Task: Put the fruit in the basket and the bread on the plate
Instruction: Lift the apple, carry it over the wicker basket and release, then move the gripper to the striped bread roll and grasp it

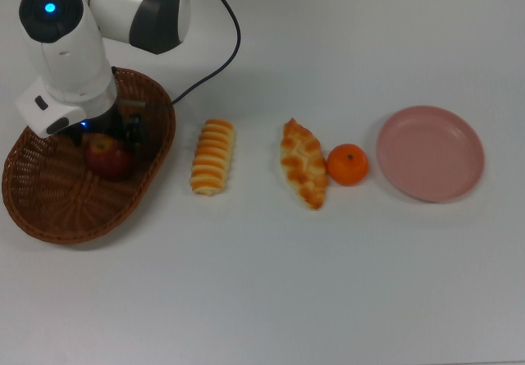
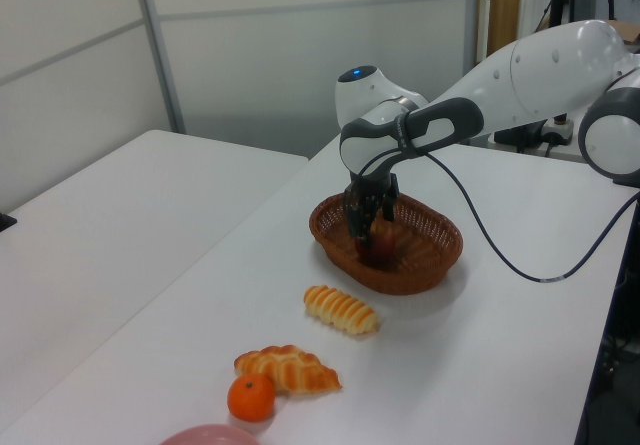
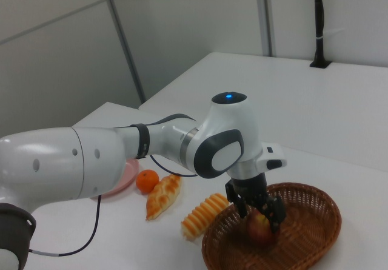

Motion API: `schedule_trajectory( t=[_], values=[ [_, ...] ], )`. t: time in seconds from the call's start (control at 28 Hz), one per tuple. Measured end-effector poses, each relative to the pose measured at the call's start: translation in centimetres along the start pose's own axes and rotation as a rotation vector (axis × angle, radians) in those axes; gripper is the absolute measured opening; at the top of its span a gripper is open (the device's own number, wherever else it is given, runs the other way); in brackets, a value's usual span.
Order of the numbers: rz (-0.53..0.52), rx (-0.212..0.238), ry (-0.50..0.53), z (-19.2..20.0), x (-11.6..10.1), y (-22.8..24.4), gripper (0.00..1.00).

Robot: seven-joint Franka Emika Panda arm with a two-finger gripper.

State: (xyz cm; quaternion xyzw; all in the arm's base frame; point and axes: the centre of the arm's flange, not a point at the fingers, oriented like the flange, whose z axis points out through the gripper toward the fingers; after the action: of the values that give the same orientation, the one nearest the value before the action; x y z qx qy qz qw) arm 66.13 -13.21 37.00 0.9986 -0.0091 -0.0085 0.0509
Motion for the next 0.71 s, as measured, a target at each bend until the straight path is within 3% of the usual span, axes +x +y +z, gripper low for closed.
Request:
schedule_trajectory(
  t=[0.18,0.29,0.43,0.71],
  values=[
    [-0.001,0.007,0.031,-1.9,0.2,-0.4,1.0],
    [0.002,0.044,0.042,-3.5,0.1,-1.5,1.0],
    [-0.039,0.083,0.021,-5.6,-0.4,-5.2,1.0],
    [-0.1,0.09,-0.048,-5.3,-1.2,-12.9,1.0]
  ],
)
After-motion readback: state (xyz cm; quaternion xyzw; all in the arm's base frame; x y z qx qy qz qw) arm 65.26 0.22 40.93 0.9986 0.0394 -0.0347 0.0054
